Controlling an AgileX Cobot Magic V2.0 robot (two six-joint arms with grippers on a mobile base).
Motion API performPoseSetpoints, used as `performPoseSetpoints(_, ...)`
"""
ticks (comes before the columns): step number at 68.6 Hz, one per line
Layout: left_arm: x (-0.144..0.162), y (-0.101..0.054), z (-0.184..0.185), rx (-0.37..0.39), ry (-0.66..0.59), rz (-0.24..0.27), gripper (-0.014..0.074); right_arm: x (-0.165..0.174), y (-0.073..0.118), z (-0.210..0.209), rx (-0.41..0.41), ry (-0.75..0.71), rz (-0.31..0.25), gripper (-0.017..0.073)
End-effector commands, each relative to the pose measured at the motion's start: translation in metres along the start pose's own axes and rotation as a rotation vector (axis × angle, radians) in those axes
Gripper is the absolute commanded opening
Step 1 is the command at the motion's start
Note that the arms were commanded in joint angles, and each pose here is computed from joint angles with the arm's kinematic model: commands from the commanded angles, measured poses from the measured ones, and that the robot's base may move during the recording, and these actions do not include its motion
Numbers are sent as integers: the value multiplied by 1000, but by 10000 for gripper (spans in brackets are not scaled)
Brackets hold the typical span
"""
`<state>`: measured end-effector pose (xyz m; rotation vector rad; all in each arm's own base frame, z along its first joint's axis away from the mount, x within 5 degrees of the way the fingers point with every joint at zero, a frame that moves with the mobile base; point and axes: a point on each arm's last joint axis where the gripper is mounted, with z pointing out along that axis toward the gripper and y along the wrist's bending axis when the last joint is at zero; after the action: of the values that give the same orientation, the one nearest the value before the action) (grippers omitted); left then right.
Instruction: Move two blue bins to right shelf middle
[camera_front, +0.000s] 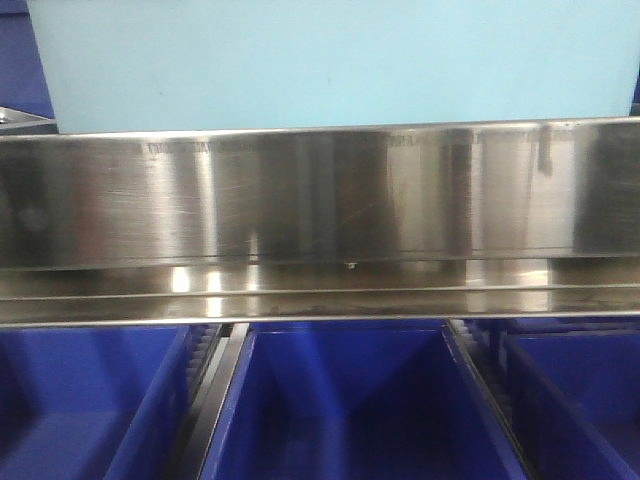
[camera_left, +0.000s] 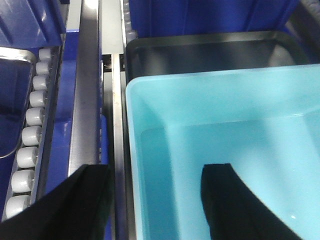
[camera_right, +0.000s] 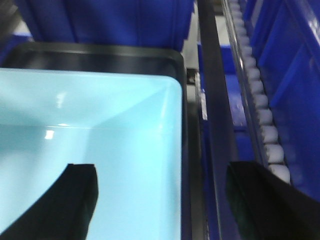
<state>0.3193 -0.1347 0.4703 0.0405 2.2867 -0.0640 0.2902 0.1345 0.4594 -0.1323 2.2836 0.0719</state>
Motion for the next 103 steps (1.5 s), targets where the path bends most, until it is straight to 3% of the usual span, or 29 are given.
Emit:
performPoseSetpoints(1,-1,-5,8,-3,-6,15,309,-4,-4,11,-13,-2,24,414)
performPoseSetpoints(16,-3,-8,25,-26,-22,37,309,-10,-19,26,-11,-7,89,414)
performPoseSetpoints(24,-8,0,32,-30,-53,11,309,-11,-25,30,-2,-6,102,414)
performPoseSetpoints(40,-9,10,56,-45,-22,-20,309,-13,-19,54,-17,-12,76,412)
performPoseSetpoints(67,-2,4,85,-58,34,-7,309,-6,-12,96,-7,54,61,412)
performPoseSetpoints(103,7,1,109,-77,104,4,309,3,-7,121,-1,126,59,412)
